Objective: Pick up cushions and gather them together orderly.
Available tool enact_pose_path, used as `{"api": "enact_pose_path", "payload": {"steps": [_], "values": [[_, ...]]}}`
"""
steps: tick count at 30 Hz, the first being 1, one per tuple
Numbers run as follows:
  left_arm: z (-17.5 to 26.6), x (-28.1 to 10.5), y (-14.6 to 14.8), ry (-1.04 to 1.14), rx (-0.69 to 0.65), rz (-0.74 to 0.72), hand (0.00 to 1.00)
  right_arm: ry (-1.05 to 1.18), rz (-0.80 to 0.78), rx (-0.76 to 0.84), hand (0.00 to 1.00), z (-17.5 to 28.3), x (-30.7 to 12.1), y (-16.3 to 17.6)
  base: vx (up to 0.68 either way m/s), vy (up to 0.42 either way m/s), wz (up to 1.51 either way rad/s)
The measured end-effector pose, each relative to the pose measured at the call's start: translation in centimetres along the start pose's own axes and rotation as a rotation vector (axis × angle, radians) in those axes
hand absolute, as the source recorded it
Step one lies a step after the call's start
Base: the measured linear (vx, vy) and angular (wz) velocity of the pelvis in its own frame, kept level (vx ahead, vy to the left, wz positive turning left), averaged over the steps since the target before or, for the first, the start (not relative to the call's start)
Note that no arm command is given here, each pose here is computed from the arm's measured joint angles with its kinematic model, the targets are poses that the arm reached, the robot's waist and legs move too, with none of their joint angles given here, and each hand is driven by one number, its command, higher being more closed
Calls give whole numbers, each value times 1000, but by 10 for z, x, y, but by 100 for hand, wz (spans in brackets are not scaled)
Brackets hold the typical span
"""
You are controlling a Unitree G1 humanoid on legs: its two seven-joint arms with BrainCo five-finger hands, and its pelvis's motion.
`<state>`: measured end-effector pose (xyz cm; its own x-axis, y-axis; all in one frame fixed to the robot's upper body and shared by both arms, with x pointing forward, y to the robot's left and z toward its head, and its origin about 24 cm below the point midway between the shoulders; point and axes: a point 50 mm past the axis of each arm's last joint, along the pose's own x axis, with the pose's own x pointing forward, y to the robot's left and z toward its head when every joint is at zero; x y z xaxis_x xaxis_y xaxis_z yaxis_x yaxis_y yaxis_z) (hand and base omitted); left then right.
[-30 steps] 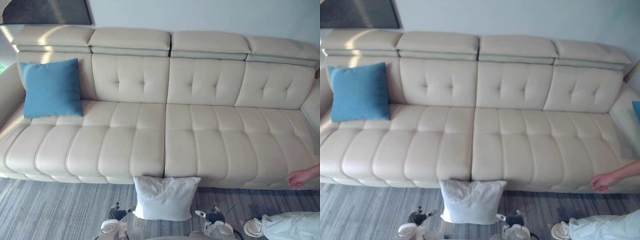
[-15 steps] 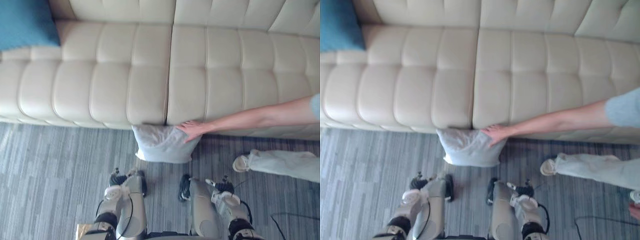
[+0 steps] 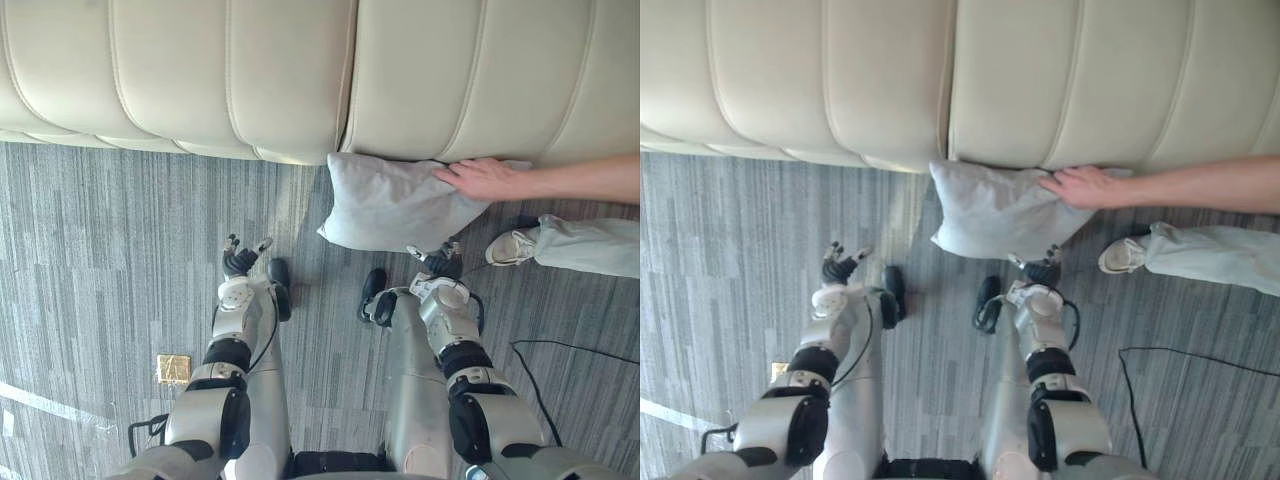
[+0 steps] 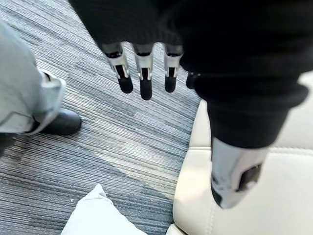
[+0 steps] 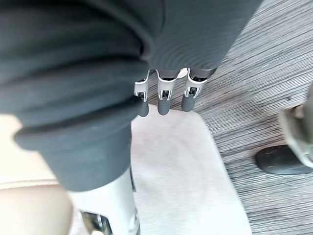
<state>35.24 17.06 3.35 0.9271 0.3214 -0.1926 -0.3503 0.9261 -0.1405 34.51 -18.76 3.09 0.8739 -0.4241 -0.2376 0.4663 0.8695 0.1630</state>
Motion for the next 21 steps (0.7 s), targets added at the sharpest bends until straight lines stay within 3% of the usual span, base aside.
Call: {"api": "enact_pose_path", "payload": {"steps": [6,11,21], "values": [[6,-4,-16,-38,34,-62,0,6,30,-12,0,-3,-3,9,-15,-37,-4],[-20,-19,-20,12,69,-100,0,56,36,-47,0,-30,-15,3,1,-14,-7],[-117,-76,40,299,155,-36,0,334,-93,-140,0,-129,-77,-87,43,18,-11]]}}
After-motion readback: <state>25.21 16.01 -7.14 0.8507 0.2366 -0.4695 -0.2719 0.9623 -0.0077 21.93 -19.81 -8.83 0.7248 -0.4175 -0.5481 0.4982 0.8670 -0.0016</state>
